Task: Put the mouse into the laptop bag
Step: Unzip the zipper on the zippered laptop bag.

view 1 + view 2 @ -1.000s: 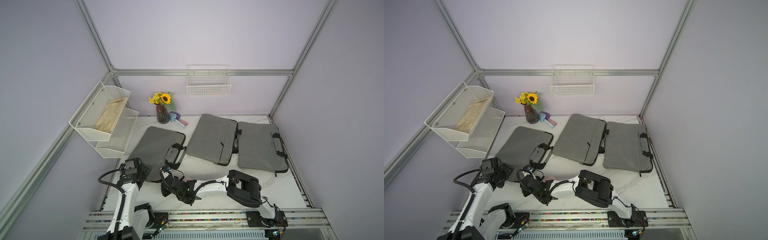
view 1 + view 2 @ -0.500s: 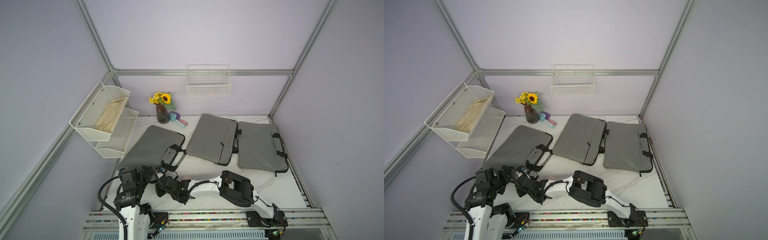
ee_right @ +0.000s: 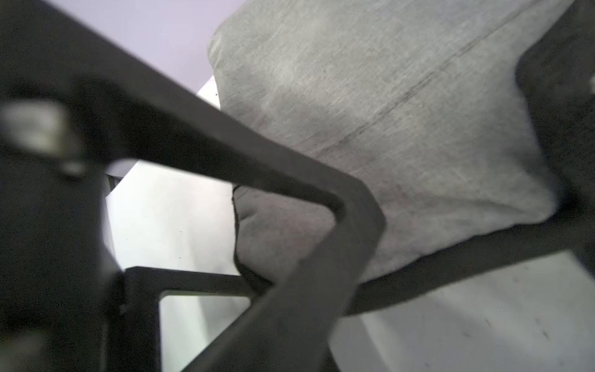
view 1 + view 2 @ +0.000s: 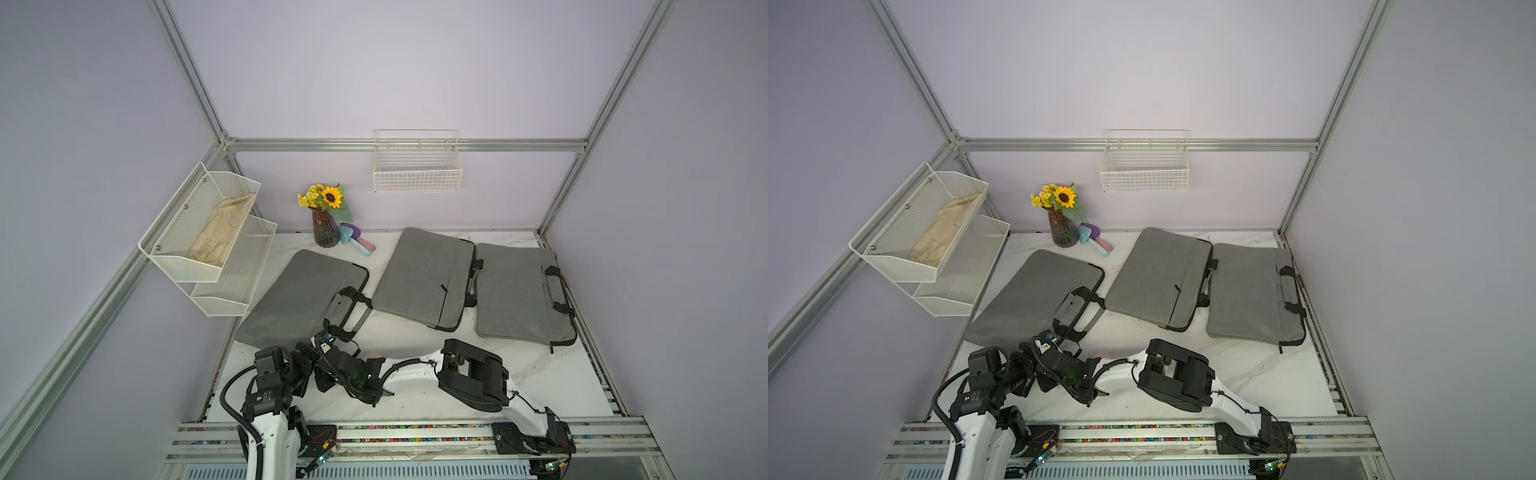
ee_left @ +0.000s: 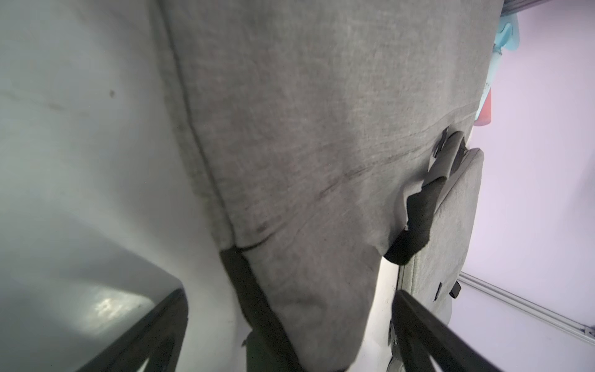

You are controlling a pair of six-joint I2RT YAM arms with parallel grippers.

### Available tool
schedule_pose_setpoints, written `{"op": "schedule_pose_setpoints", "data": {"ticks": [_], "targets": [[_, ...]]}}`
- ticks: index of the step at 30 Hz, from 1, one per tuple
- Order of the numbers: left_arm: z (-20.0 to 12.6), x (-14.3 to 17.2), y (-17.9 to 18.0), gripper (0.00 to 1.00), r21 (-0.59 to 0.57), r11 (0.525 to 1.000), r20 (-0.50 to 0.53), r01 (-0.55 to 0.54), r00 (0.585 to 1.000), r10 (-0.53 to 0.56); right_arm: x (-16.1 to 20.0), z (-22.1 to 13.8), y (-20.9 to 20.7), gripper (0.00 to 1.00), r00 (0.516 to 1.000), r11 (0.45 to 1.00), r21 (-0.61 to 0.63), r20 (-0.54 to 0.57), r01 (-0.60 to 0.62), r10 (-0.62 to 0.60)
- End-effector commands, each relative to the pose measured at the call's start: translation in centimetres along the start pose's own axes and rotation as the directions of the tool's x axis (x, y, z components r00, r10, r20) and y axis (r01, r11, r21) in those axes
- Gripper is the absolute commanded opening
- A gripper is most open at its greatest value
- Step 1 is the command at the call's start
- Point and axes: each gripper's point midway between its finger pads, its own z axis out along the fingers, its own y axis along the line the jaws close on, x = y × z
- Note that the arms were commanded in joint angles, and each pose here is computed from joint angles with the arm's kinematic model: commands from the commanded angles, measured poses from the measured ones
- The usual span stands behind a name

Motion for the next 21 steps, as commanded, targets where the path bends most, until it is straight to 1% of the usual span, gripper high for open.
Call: {"op": "schedule_pose_setpoints", "data": {"ticks": [1, 3, 4, 6, 8, 10, 11, 12, 13, 18, 21], "targets": [[0.4, 0.1, -1.3, 0.87, 0.081, 0.996, -0.011, -0.027, 1.0, 0.028, -2.8, -1.6, 3.3, 0.0, 0.997, 0.995, -0.1, 0.074, 0.017, -0.01], [0.4, -0.1, -1.4, 0.77, 0.082, 0.996, 0.001, -0.027, 1.0, 0.027, -2.7, -1.5, 3.4, 0.0, 0.997, 0.995, -0.102, 0.071, 0.018, -0.011], [0.4, -0.3, -1.4, 0.69, 0.08, 0.996, 0.014, -0.028, 1.0, 0.027, -2.8, -1.5, 3.5, 0.0, 0.997, 0.994, -0.105, 0.07, 0.019, -0.011], [0.3, -0.9, -1.2, 0.61, 0.065, 0.997, 0.044, -0.032, 0.999, 0.029, -2.7, -1.8, 3.5, 0.0, 0.997, 0.994, -0.103, 0.07, 0.019, -0.012], [0.3, -1.6, -1.1, 0.61, 0.042, 0.998, 0.075, -0.044, 0.996, 0.041, -2.8, -2.3, 3.4, 0.0, 0.997, 0.995, -0.103, 0.077, 0.016, -0.008], [0.3, -2.1, -0.8, 0.64, 0.011, 0.999, 0.097, -0.043, 0.994, 0.042, -3.0, -2.9, 3.5, 0.0, 0.997, 0.994, -0.111, 0.083, 0.009, 0.0], [0.3, -2.3, -0.9, 0.65, 0.004, 0.999, 0.098, -0.045, 0.994, 0.044, -3.0, -3.1, 3.7, 0.0, 0.996, 0.993, -0.121, 0.084, 0.01, 0.0], [0.4, -2.3, -0.9, 0.64, -0.004, 0.999, 0.097, -0.042, 0.994, 0.043, -3.0, -3.3, 4.0, 0.0, 0.996, 0.991, -0.131, 0.086, 0.011, 0.0], [0.4, -2.4, -0.9, 0.61, -0.008, 0.999, 0.097, -0.044, 0.994, 0.045, -3.0, -3.5, 4.2, 0.0, 0.996, 0.991, -0.136, 0.087, 0.012, 0.0], [0.5, -2.9, -1.5, 0.24, -0.01, 0.998, 0.104, -0.056, 0.993, 0.057, -2.5, -3.4, 4.6, 0.0, 0.997, 0.991, -0.132, 0.073, 0.021, -0.012], [0.3, -3.2, -1.8, 0.11, -0.012, 0.998, 0.11, -0.061, 0.992, 0.062, -2.4, -3.4, 3.9, 0.0, 0.997, 0.995, -0.097, 0.076, 0.024, -0.016]]}}
